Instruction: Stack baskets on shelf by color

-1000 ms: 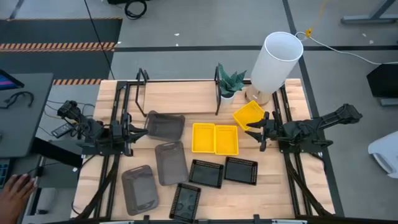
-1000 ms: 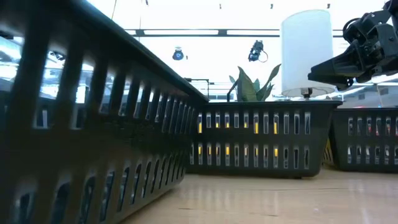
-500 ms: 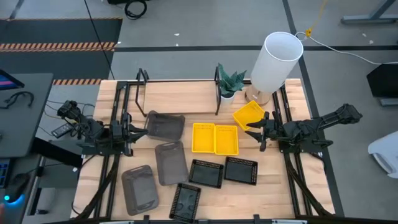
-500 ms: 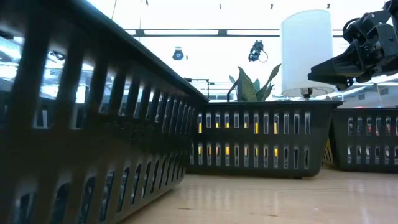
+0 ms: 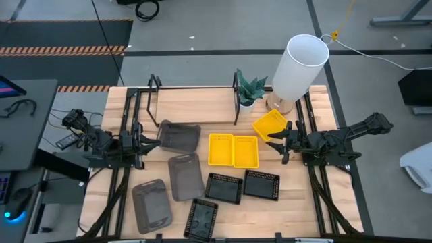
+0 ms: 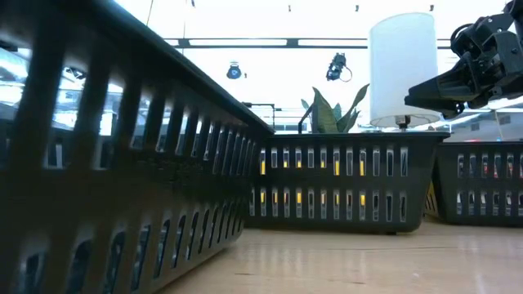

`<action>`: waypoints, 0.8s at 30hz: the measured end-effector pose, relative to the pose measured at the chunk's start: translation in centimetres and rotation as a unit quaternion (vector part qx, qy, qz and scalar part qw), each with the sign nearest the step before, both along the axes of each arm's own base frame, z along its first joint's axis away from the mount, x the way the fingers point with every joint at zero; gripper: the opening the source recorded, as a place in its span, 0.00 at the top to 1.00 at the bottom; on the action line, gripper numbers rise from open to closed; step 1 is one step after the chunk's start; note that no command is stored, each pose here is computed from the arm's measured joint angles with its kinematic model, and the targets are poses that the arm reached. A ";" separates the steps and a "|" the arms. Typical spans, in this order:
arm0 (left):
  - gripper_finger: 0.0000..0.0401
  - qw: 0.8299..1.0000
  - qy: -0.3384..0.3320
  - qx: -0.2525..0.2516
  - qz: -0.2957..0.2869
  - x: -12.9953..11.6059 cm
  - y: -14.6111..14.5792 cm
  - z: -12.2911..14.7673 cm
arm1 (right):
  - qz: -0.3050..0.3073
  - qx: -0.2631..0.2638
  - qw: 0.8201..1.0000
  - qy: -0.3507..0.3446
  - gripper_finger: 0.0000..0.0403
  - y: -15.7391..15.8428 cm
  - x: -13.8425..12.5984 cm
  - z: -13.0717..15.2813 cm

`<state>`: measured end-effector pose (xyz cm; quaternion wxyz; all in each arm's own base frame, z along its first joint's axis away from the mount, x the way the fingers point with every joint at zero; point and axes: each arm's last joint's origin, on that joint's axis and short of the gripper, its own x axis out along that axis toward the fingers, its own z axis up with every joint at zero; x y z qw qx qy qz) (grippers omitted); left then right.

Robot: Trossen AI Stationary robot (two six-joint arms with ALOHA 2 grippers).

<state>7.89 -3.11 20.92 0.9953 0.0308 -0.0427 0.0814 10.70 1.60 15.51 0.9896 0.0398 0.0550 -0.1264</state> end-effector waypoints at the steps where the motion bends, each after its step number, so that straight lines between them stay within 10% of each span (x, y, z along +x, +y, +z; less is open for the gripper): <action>1: 0.92 1.000 0.000 0.000 0.000 0.0 0.0 0.0 | 0.000 0.000 1.000 0.000 0.57 0.0 0.0 0.0; 24: 0.93 1.000 0.000 0.000 0.000 0.0 0.0 0.0 | 0.000 0.000 1.000 0.000 0.57 0.0 0.0 0.0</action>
